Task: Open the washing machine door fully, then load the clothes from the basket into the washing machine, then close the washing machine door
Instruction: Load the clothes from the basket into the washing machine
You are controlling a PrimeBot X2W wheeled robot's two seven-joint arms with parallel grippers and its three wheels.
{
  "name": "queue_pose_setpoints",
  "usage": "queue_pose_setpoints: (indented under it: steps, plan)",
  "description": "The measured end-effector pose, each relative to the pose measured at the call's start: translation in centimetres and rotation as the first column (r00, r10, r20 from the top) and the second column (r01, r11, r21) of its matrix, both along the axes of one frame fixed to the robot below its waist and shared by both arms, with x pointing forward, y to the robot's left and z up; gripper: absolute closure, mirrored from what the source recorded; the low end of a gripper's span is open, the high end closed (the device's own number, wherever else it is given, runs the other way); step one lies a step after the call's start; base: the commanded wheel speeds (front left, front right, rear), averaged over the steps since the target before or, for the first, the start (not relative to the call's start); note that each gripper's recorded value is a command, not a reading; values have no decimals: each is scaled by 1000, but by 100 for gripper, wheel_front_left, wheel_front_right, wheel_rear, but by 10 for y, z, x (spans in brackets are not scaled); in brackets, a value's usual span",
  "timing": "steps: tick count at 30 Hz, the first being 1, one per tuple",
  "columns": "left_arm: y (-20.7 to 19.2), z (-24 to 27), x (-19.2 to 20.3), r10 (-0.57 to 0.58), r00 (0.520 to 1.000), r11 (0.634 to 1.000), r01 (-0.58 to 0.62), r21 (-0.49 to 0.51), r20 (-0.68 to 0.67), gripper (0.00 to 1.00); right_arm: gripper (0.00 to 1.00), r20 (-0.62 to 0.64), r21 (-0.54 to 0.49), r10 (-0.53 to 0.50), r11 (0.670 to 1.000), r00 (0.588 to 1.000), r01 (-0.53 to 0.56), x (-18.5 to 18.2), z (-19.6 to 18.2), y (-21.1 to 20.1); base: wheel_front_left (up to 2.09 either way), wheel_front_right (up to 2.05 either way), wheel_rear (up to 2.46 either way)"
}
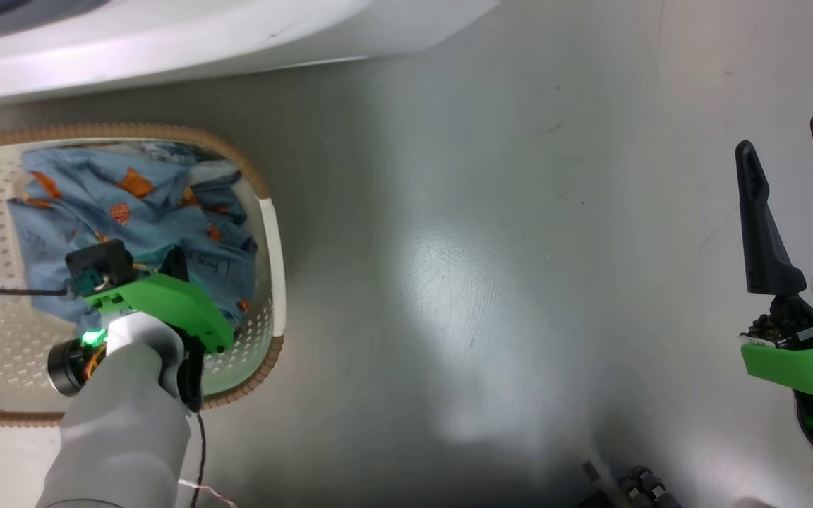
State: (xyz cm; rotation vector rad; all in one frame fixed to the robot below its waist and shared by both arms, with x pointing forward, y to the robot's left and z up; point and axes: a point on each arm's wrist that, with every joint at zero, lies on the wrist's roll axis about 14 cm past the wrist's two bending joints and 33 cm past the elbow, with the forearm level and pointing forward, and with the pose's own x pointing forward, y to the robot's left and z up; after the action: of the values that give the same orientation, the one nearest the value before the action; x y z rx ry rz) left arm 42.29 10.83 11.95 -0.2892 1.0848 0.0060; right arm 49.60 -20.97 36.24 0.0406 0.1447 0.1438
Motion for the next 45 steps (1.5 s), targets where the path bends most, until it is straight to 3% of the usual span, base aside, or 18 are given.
queue_pose_setpoints:
  steps: [8, 15, 22, 33, 45]
  plan:
    - [13, 21, 16, -33, 996, 999, 30, 40, 80, 100, 0, 38, 11, 11, 1000, 999, -12, 2, 17, 5, 0, 0, 0]
    - [15, 64, 57, -34, 966, 998, 20, 57, 258, 100, 0, 71, 24, 25, 999, 997, -27, 2, 34, 12, 0, 0, 0]
    - [30, 101, 54, -11, 931, 997, -17, 74, 366, 100, 0, 92, 29, 30, 999, 995, -33, -6, 52, 15, 0, 0, 0]
    - [47, 182, 57, 3, 816, 993, -72, 97, 578, 100, 0, 124, 33, 39, 999, 992, -43, -25, 81, 19, 0, 0, 0]
    - [55, 273, 36, -31, 653, 988, -92, 120, 757, 100, 0, 149, 44, 27, 998, 989, -34, -58, 108, 21, 0, 0, 0]
